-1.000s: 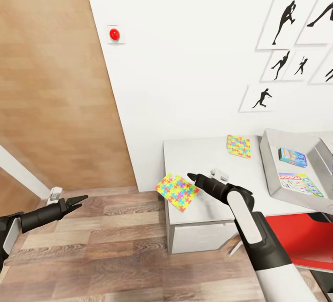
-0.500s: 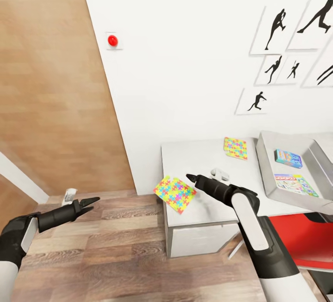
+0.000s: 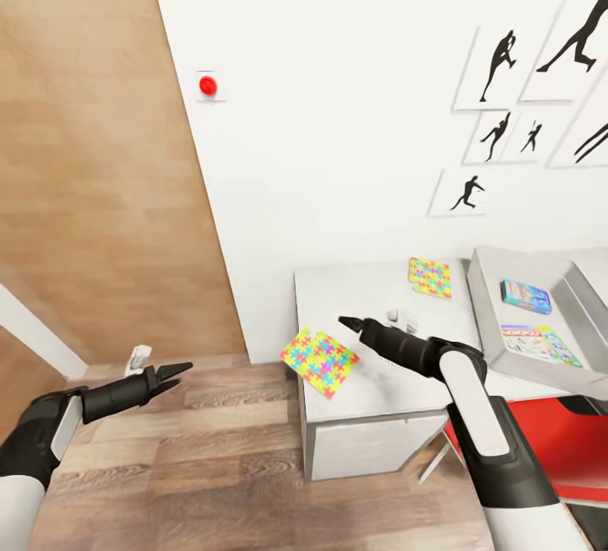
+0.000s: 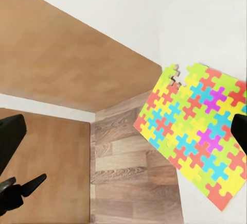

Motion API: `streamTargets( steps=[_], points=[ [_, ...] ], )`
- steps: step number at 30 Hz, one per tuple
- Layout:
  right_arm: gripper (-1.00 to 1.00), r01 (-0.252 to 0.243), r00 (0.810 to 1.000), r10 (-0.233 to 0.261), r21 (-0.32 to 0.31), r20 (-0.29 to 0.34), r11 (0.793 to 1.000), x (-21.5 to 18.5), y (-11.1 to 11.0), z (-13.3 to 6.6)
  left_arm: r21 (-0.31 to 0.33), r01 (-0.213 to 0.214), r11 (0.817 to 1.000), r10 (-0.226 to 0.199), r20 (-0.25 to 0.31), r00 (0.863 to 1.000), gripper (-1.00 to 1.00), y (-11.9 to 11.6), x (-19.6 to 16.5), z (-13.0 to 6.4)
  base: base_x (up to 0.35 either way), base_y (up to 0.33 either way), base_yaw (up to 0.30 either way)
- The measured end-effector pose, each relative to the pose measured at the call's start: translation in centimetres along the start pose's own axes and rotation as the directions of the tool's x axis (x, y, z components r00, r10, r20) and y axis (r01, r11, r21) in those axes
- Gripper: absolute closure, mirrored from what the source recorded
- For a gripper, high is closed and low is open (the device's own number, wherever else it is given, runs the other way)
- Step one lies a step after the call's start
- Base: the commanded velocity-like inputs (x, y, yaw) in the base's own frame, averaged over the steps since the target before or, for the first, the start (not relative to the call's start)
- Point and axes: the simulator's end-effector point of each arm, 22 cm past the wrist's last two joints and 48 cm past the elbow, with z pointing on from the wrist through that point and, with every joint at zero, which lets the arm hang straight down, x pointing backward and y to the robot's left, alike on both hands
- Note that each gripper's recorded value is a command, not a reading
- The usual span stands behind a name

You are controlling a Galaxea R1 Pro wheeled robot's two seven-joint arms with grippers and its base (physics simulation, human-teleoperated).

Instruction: Put all the toys in the child's room - the three board games (two on the bed and one on the table), the two jigsaw puzzles on the table, and the tennis ball on the table - inside the toy box on the table in the child's room.

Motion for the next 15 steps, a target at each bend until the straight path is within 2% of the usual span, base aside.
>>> streamTargets(
  steps=[5, 8, 11, 15],
  points=[
    [-1.0, 0.002, 1.0, -0.002, -0.101, 0.003, 0.995, -0.6, 1.7, -0.9, 0.007, -0.011, 1.0, 0.011, 0.002, 1.0, -1.0, -0.6, 0.0, 0.2, 0.289, 0.034, 0.0],
    [-1.0, 0.005, 1.0, -0.004, -0.139, 0.007, 0.99, -0.9, 2.5, -1.2, 0.011, -0.019, 1.0, 0.019, 0.004, 1.0, -1.0, -0.9, -0.2, 0.1, 0.311, 0.052, 0.0],
    [-1.0, 0.008, 1.0, -0.006, -0.157, 0.009, 0.988, -1.0, 2.9, -1.4, 0.015, -0.025, 1.0, 0.025, 0.007, 1.0, -1.0, -1.2, -0.4, 0.0, 0.212, 0.021, 0.0],
    [-1.0, 0.01, 1.0, -0.008, -0.167, 0.014, 0.986, -1.1, 3.3, -1.6, 0.029, -0.03, 0.999, 0.03, 0.011, 0.999, -1.0, -1.8, -0.5, 0.0, 0.074, 0.007, 0.0]
  ],
)
